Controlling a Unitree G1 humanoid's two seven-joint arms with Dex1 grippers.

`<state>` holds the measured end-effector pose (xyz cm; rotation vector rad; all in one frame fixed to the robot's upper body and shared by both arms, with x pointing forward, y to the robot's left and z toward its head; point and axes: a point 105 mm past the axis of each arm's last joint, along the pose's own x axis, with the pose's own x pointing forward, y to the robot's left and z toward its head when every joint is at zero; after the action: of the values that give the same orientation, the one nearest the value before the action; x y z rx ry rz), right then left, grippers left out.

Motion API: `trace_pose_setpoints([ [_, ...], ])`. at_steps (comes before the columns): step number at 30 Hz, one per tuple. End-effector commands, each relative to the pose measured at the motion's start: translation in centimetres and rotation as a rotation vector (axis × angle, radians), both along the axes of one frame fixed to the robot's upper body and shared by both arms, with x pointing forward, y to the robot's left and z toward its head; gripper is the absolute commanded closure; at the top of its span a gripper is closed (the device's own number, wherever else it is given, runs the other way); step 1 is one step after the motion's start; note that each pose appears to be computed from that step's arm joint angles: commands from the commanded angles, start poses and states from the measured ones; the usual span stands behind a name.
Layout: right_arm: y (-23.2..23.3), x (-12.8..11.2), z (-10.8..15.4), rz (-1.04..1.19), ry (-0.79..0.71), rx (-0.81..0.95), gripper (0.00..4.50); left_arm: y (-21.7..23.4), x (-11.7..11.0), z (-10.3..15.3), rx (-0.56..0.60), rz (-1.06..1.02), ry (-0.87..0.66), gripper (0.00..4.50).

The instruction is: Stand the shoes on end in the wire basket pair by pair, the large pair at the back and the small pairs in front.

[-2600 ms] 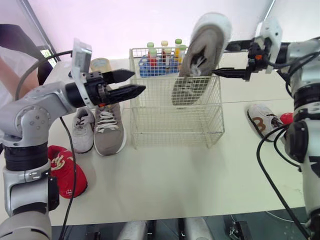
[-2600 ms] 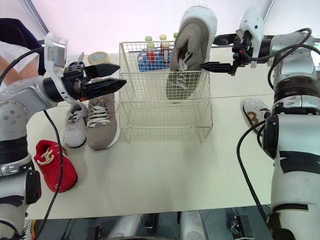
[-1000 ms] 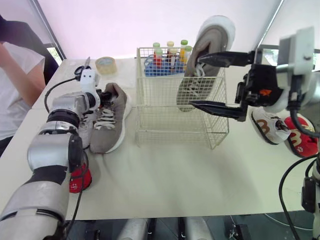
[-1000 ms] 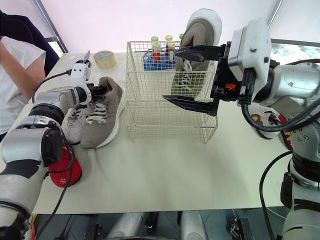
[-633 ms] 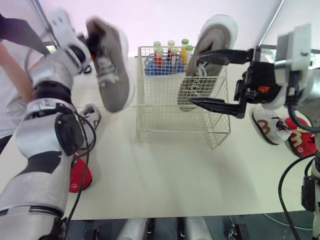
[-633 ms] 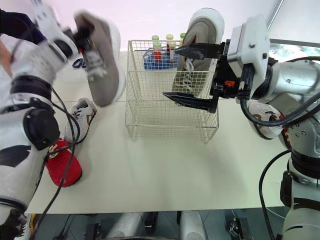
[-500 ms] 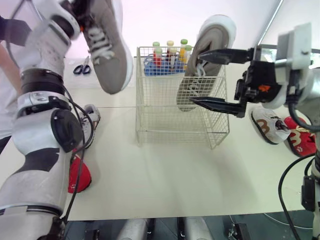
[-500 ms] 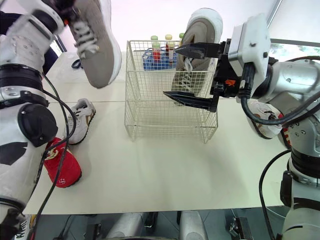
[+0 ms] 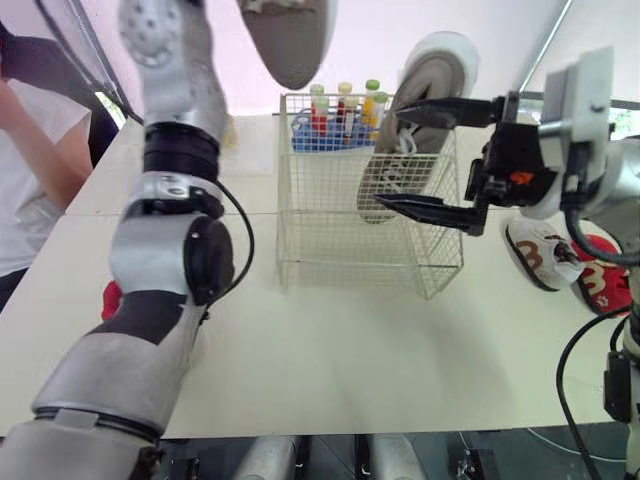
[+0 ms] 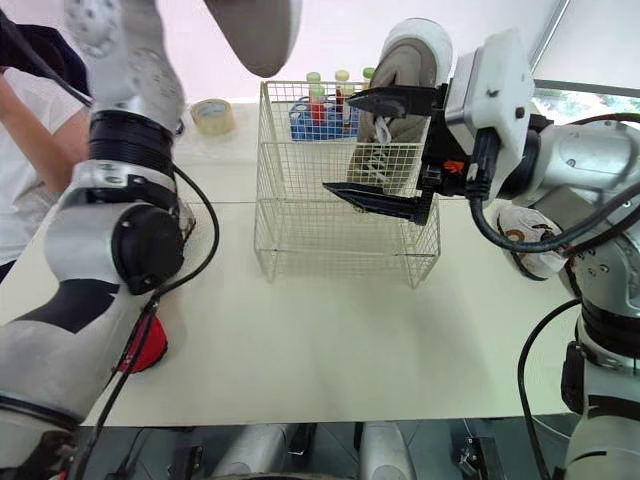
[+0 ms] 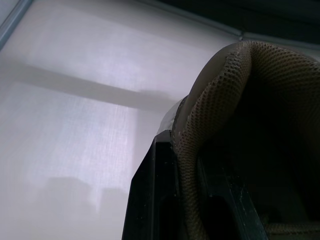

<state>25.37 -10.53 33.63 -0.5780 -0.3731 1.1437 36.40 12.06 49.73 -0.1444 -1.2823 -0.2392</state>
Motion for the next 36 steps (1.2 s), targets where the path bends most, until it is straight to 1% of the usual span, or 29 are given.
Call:
trace_pose_setpoints([
  [1, -0.3, -0.9, 1.1, -0.026, -0.056, 0.009, 0.0, -2.4, -2.5, 0.8, 0.015, 0.037, -0.155, 4.47],
  [4, -0.2, -1.1, 1.1, -0.039, -0.057, 0.012, 0.0, -4.8, -2.4, -0.8, 0.061, 0.072, -0.176, 4.47],
  [7, -0.1, -1.4, 1.2, -0.05, -0.059, 0.017, 0.0, -6.2, -1.7, -2.6, 0.073, 0.097, -0.152, 4.47],
  [9, 0.1, -1.5, 1.3, -0.056, -0.058, 0.019, 0.0, -7.2, -1.4, -3.9, 0.111, 0.123, -0.149, 4.47],
  [11, 0.2, -1.6, 1.2, -0.065, -0.059, 0.02, 0.0, -8.2, -0.9, -6.0, 0.158, 0.149, -0.139, 4.47],
  [15, 0.1, -1.9, 1.6, -0.082, -0.061, 0.028, 0.0, -9.1, 1.0, -10.5, 0.196, 0.181, -0.023, 4.47],
  [20, 0.0, -2.0, 1.5, -0.092, -0.05, 0.028, 0.0, -10.1, 2.5, -14.3, 0.233, 0.197, 0.095, 4.47],
  [23, -0.1, -2.0, 1.5, -0.096, -0.046, 0.029, 0.0, -10.0, 3.3, -15.9, 0.244, 0.205, 0.161, 4.47],
  [25, -0.2, -1.9, 1.4, -0.097, -0.043, 0.03, 0.0, -10.0, 3.8, -17.0, 0.238, 0.183, 0.218, 3.62],
  [26, -0.2, -1.9, 1.4, -0.097, -0.042, 0.03, 0.0, -10.0, 3.9, -17.3, 0.238, 0.175, 0.231, 3.28],
  [29, -0.2, -1.8, 1.2, -0.096, -0.038, 0.031, 0.0, -10.3, 4.1, -18.5, 0.264, 0.133, 0.273, 1.67],
  [32, -0.2, -1.8, 1.2, -0.094, -0.038, 0.031, 0.0, -9.8, 4.7, -19.6, 0.281, 0.099, 0.329, 0.16],
  [33, -0.2, -1.8, 1.2, -0.093, -0.039, 0.032, 0.0, -9.7, 4.8, -19.8, 0.29, 0.09, 0.344, 0.03],
  [36, -0.3, -1.7, 1.1, -0.09, -0.038, 0.033, 0.0, -7.6, 5.5, -20.1, 0.315, 0.057, 0.401, 0.03],
])
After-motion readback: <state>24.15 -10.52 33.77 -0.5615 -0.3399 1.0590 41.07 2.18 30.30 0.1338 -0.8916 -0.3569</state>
